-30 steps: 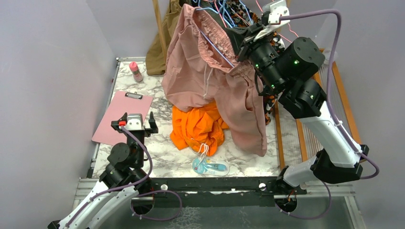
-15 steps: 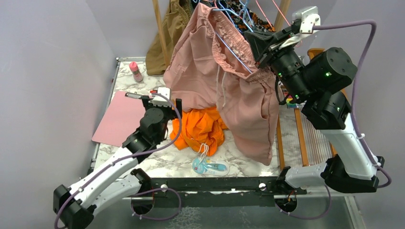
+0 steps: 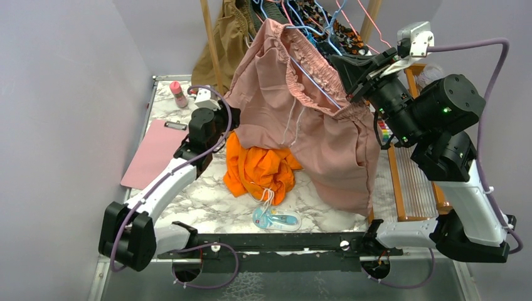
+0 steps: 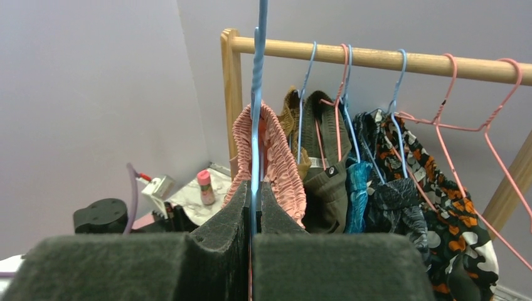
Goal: Place the shorts on the hanger
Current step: Place the hanger on the clothesline.
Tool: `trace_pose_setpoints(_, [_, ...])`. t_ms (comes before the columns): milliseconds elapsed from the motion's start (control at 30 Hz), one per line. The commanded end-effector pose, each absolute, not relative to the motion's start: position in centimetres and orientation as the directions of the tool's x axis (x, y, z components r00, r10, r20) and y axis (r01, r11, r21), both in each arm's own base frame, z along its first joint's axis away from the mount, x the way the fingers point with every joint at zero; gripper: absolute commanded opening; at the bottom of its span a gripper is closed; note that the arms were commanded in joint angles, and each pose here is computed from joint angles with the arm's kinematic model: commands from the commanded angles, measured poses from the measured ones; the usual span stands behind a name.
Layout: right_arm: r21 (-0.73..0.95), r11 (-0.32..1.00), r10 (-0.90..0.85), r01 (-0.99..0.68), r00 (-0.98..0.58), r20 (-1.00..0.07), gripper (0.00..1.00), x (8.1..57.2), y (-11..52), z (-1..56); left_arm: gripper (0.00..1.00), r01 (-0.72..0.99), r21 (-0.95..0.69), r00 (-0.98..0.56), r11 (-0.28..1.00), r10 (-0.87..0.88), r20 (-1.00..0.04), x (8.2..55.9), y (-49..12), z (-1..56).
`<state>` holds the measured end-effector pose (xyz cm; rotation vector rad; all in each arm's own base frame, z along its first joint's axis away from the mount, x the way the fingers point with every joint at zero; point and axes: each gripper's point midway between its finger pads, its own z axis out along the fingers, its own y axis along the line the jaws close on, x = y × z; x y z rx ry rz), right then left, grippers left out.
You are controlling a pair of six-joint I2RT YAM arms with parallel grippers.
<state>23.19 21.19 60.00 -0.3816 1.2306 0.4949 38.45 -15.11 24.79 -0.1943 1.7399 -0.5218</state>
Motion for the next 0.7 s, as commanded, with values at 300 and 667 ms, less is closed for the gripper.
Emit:
trace_pose_setpoints(300, [0.062,0.704,0.333,-0.708,0.252,-0.909,0.01,21.1,24.1,61.8,0.24,0.306,-0.518,-0.2,0.799,-0.478,-0.855,42.9,-19.4,28.9])
trace_pose_setpoints(667, [0.058,0.695,0.435,-0.717,0.356,-0.827,0.01,20.9,24.1,65.3,0.21,0.334,-0.526,-0.111,0.782,-0.521,-0.846,47.9,-20.1,32.9])
